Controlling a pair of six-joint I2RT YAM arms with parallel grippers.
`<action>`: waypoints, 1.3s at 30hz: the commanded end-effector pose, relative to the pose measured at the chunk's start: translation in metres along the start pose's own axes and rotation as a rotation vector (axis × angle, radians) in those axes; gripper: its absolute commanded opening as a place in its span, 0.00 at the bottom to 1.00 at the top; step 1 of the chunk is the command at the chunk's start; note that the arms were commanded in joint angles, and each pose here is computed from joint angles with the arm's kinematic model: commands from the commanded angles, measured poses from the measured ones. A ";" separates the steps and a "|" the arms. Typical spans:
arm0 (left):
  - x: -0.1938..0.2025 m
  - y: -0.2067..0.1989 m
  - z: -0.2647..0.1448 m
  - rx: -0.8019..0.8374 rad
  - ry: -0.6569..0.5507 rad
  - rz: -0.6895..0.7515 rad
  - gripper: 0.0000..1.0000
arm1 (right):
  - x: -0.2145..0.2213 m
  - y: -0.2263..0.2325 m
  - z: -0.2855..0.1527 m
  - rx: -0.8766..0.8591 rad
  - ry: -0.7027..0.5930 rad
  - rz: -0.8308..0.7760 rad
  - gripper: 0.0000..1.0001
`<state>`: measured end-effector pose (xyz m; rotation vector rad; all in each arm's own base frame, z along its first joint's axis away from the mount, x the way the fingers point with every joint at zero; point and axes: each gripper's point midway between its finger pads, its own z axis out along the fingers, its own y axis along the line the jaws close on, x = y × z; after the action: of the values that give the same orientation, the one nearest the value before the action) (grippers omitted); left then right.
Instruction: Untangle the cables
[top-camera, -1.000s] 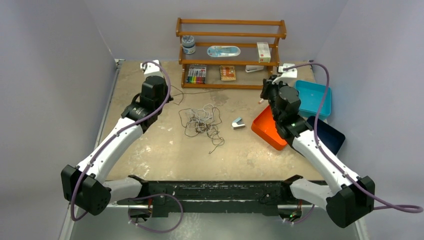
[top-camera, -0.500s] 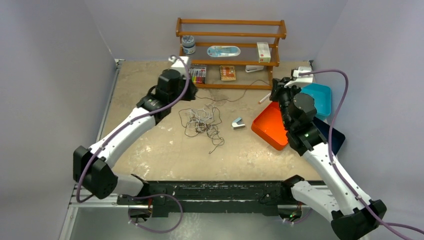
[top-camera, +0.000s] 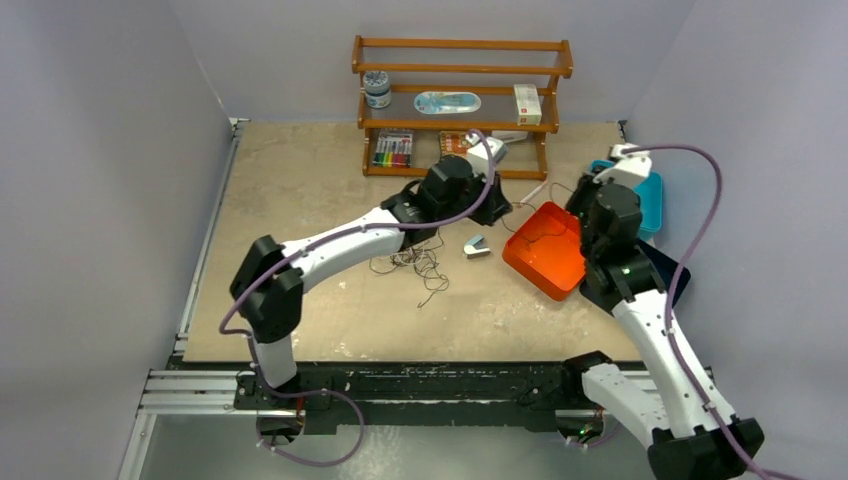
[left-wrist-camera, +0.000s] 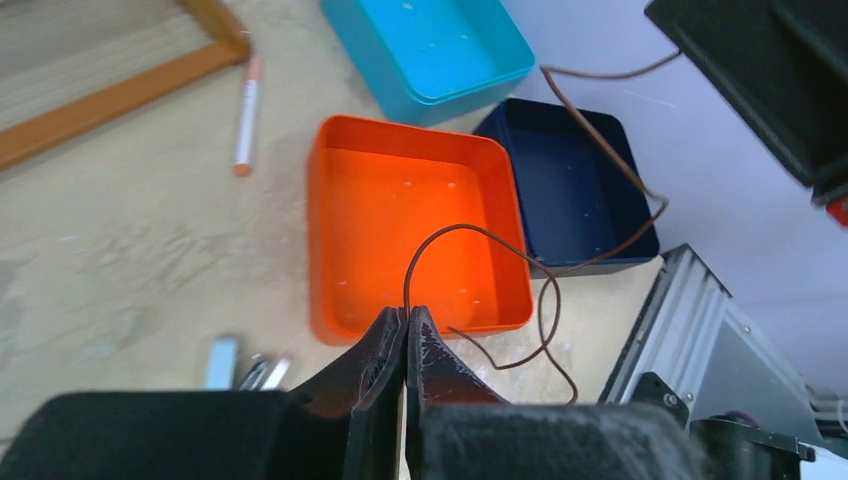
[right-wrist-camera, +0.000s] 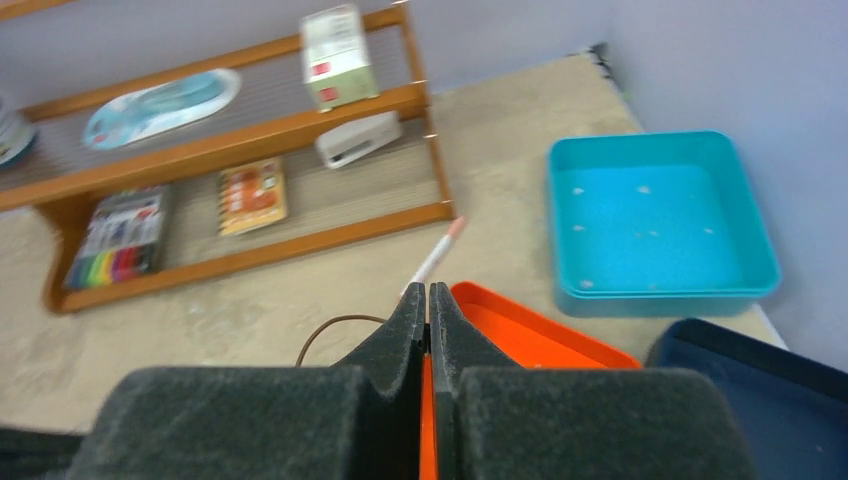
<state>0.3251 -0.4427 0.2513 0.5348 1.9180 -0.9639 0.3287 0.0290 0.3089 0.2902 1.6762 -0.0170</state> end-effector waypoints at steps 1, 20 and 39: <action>-0.030 -0.038 0.024 0.136 -0.091 -0.013 0.00 | 0.000 -0.046 0.001 0.098 -0.006 0.095 0.00; 0.049 -0.018 0.138 0.125 0.076 -0.014 0.00 | 0.102 -0.063 0.049 0.013 0.237 0.167 0.00; 0.034 0.015 0.110 -0.080 0.055 0.050 0.63 | 0.174 -0.059 0.071 -0.013 0.466 0.167 0.10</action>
<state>0.3704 -0.5369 0.1056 0.6148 2.1140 -0.8748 0.3595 -0.0155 0.1208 0.4621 2.1073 0.1498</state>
